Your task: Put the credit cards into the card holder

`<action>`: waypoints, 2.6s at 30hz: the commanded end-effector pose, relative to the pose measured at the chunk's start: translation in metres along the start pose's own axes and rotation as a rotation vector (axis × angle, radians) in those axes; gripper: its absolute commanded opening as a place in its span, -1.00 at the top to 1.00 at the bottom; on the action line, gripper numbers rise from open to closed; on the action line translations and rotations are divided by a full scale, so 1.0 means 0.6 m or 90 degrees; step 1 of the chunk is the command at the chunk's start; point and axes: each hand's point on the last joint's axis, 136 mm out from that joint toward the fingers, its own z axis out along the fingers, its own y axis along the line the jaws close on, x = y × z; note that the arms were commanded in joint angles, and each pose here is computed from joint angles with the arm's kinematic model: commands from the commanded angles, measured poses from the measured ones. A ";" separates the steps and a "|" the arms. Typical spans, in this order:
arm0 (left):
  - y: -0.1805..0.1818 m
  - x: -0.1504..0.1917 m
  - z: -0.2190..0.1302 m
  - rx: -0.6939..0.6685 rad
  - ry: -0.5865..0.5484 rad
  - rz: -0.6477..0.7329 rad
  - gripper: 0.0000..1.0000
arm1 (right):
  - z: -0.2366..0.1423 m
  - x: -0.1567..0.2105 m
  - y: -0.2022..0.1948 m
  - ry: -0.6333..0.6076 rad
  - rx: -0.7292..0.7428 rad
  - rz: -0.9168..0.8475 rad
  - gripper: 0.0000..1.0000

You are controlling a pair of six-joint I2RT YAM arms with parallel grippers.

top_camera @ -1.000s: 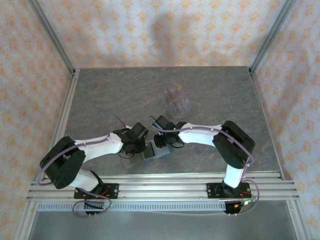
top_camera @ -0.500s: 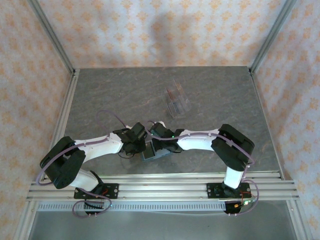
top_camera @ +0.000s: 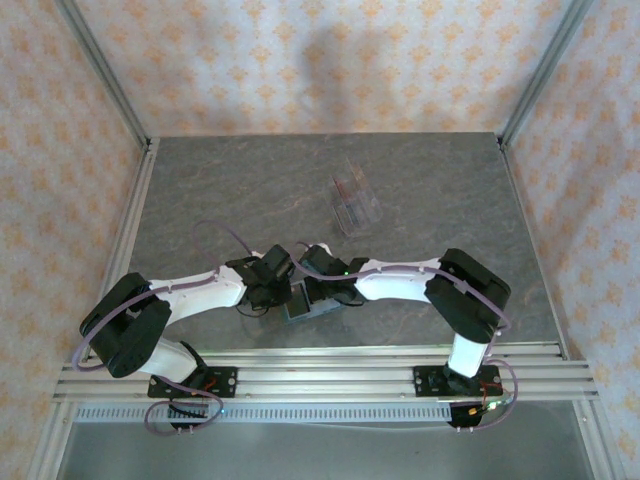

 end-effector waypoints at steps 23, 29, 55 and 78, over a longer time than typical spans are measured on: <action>0.030 0.034 0.034 -0.038 0.042 -0.006 0.96 | -0.050 -0.027 0.089 0.024 -0.147 0.030 1.00; 0.030 0.037 0.035 -0.039 0.043 -0.006 0.96 | -0.050 -0.032 0.107 0.037 -0.213 0.086 0.96; 0.033 0.035 0.024 -0.035 0.034 -0.011 0.94 | -0.041 -0.024 0.143 0.092 -0.356 0.184 0.57; 0.065 0.022 -0.043 -0.049 -0.019 -0.008 0.89 | -0.031 -0.077 0.201 0.078 -0.406 0.192 0.49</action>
